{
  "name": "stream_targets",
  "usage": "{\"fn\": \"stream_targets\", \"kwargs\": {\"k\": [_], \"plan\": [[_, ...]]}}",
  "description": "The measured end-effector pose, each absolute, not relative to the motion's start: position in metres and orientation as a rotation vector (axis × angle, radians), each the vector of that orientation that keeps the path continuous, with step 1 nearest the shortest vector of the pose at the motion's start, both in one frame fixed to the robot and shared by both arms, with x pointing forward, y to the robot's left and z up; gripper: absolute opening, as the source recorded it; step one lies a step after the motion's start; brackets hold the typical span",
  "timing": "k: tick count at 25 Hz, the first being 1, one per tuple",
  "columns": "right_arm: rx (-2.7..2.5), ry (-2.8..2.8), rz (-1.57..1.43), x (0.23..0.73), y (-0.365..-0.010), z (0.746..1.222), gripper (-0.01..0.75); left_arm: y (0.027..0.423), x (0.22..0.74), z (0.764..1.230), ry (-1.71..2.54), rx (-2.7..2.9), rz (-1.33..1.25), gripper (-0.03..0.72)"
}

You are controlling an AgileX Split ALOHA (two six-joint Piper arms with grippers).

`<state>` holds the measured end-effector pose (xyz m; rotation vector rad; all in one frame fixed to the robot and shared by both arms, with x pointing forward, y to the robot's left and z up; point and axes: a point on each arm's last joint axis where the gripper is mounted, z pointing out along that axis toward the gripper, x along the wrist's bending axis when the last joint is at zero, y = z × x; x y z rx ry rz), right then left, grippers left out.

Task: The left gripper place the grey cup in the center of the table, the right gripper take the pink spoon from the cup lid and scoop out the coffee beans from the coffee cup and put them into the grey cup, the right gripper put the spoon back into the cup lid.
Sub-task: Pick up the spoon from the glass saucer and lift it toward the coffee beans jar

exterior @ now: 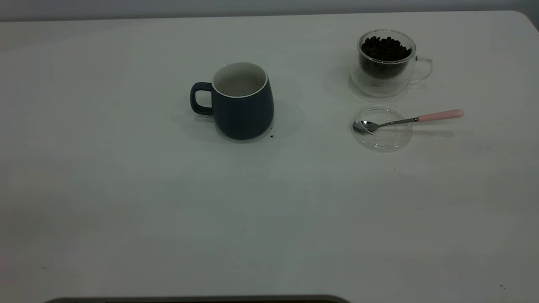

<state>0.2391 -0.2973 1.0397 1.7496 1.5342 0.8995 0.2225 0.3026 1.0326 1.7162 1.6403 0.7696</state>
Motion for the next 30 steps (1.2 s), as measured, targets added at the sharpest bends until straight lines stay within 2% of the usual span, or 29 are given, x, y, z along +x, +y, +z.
{"fn": "stream_targets", "kwargs": {"k": [9,20,30], "plan": [[1.750,1.764,0.975,0.283,-0.283,1.046,0.594,0.303,0.222,1.033,1.640,1.717,0.770,0.565],[1.815,1.934,0.941,0.415,-0.282,1.035,0.598,0.303,0.222,1.033,1.640,1.718,0.770,0.565],[1.841,2.023,0.873,0.533,-0.287,0.995,0.595,0.303,0.222,1.033,1.640,1.718,0.770,0.565]]}}
